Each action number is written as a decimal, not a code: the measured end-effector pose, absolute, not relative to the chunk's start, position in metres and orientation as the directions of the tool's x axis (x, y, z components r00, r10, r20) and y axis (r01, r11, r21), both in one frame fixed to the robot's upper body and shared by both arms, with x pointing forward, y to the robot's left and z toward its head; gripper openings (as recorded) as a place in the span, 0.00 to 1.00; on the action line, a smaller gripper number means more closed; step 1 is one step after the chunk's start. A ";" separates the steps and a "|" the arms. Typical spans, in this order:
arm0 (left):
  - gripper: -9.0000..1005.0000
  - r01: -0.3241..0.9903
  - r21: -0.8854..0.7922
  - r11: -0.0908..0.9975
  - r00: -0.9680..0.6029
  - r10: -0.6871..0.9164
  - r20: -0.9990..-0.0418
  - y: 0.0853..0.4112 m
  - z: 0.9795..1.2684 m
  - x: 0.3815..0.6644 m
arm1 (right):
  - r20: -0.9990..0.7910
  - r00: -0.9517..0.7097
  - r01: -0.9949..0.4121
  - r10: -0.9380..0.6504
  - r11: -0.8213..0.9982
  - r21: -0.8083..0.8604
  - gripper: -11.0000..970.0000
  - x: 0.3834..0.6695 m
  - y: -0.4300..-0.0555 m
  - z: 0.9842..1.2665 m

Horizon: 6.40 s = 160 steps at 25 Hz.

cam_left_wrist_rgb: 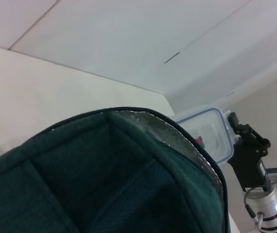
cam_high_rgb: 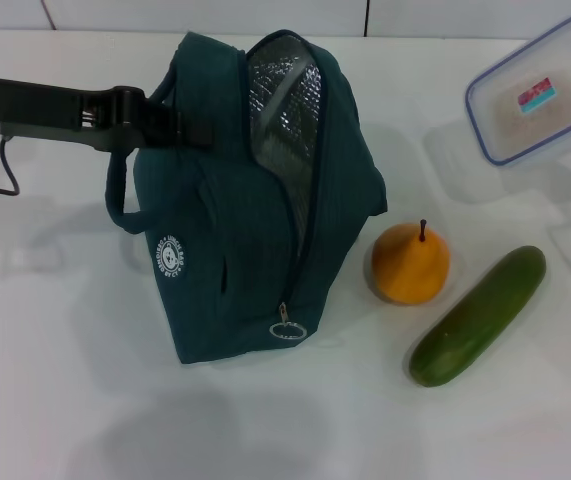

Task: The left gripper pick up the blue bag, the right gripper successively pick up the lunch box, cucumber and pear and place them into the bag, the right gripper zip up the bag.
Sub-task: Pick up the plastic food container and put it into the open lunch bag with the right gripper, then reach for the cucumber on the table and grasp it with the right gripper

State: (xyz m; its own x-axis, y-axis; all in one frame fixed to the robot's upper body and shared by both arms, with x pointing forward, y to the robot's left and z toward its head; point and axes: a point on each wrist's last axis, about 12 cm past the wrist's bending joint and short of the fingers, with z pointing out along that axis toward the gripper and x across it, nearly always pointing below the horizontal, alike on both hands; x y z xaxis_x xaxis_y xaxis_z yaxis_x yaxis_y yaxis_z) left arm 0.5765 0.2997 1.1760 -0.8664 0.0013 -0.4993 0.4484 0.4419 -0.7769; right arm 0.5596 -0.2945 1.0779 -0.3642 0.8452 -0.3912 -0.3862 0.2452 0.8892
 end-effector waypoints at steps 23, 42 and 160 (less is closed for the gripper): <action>0.05 0.467 -0.777 0.422 -0.862 0.019 -0.507 0.289 1.180 0.581 | -0.394 -0.496 -0.661 0.774 -0.042 0.750 0.11 0.622 -0.215 1.174; 0.05 0.481 -0.783 0.394 -0.855 0.010 -0.519 0.282 1.182 0.582 | -0.503 -0.646 -0.614 0.575 0.001 0.789 0.13 0.625 -0.167 1.167; 0.05 0.501 -0.776 0.383 -0.836 -0.017 -0.548 0.297 1.176 0.573 | -0.333 0.363 -0.932 -0.870 -0.347 -0.110 0.90 0.570 -0.171 1.155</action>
